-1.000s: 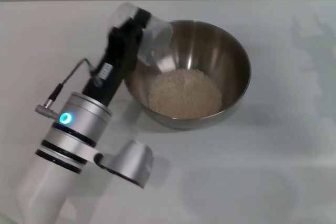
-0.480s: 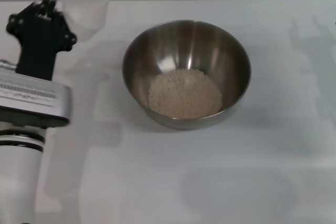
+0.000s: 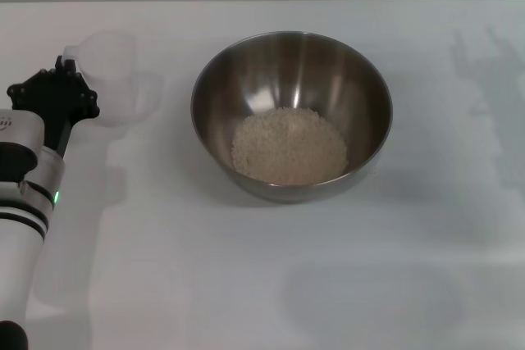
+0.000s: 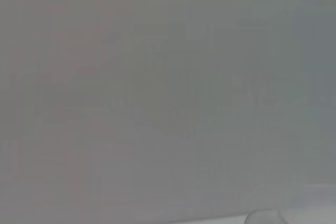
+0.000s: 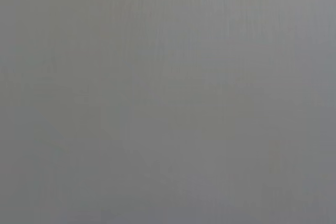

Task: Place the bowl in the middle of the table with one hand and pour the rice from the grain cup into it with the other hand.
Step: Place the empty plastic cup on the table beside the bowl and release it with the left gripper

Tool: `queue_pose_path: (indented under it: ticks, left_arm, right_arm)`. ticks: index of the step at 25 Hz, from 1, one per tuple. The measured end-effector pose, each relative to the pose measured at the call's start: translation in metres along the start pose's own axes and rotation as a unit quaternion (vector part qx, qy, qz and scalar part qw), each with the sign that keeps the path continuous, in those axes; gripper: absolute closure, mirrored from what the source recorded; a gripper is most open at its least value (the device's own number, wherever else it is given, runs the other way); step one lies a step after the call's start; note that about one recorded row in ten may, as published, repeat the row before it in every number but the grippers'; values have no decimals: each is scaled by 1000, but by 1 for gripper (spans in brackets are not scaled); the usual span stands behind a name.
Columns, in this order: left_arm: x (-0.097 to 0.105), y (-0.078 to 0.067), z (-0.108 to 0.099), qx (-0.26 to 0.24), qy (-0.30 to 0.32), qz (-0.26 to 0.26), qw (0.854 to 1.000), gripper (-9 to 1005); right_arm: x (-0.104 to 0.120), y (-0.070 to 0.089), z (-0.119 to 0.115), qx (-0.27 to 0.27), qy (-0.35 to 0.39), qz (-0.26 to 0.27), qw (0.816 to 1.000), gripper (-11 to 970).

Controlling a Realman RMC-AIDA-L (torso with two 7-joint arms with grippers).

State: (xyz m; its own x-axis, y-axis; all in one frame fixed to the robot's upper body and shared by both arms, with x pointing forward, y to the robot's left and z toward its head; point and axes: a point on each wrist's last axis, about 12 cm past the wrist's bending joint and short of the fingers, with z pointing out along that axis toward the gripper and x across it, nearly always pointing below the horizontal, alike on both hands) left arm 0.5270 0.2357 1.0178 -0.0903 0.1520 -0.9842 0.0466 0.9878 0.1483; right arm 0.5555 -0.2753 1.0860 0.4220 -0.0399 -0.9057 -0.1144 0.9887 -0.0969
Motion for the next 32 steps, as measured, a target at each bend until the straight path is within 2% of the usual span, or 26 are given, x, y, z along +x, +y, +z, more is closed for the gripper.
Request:
queue_pose_path:
  ticks: [9,20,26,29,32]
  left_arm:
    - [9,4,3,9,27,-26,999,937]
    - [13,6,0,20,30,-66,997,933]
    - [14,8,-7,13,25,-76,997,740]
    - [16,9,-15,16,21,-73,997,481]
    - [19,10,-19,16,23,-70,997,464]
  right_arm:
    - [1,0,-1,1,2,0,1000,432]
    - [1,0,-1,0,5,0,1000,431]
    - [1,-1,2,2,3,0,1000,431]
    - [0,-1,3,1,2,-1,1000,431]
    - [0,-1,4,1,1,-1,1000,431]
